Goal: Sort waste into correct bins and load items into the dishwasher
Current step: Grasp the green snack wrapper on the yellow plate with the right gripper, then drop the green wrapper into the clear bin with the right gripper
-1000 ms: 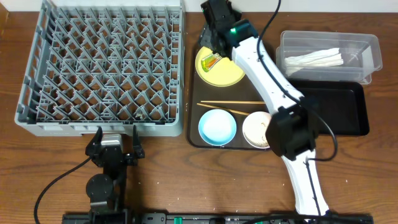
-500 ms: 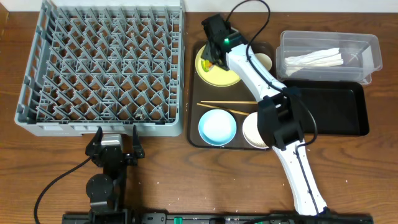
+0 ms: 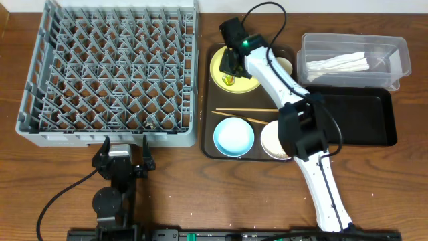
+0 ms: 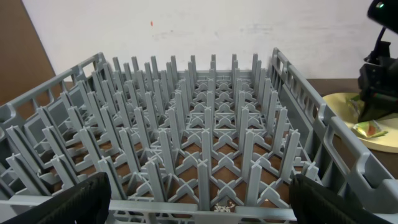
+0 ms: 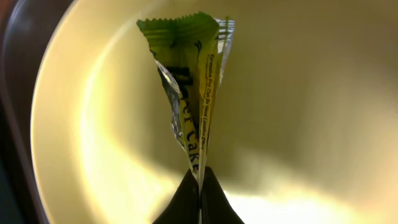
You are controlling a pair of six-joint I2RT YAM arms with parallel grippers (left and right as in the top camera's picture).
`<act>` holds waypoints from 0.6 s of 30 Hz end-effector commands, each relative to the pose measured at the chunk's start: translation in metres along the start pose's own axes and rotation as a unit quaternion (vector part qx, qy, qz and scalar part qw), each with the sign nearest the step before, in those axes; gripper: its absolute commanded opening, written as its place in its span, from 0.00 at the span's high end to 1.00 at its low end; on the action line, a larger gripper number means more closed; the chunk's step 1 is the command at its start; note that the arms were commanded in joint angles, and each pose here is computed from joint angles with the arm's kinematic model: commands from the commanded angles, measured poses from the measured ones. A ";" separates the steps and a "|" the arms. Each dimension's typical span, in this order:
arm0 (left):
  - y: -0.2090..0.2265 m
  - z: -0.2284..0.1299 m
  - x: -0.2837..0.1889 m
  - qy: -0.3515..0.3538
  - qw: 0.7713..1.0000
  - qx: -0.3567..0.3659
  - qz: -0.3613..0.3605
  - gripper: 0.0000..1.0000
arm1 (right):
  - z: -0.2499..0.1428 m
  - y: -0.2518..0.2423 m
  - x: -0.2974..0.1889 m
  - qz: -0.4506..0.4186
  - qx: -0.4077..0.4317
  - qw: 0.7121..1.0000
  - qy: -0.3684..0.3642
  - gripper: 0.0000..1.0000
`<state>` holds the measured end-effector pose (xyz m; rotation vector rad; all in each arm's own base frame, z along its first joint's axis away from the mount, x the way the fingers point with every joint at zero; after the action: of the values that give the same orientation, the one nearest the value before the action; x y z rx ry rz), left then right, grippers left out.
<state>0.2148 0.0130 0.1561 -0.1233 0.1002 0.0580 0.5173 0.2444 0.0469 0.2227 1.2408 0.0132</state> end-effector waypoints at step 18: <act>-0.002 -0.014 0.001 0.023 1.000 0.002 -0.008 0.07 | 0.068 -0.255 -0.188 -0.049 0.229 0.972 -0.030 0.99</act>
<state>0.2148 0.0130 0.1562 -0.1233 0.1002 0.0580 0.4906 -0.0316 0.2365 0.5539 1.0939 -0.3316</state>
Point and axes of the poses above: each gripper's point midway between its finger pads, its own x axis out along the fingers, its own y axis along the line the jaws close on, z = x × y, the point moved 3 cm from there along -x, back along the fingers, and after that the axes turned 9 degrees about -x, right-handed, at the moved point
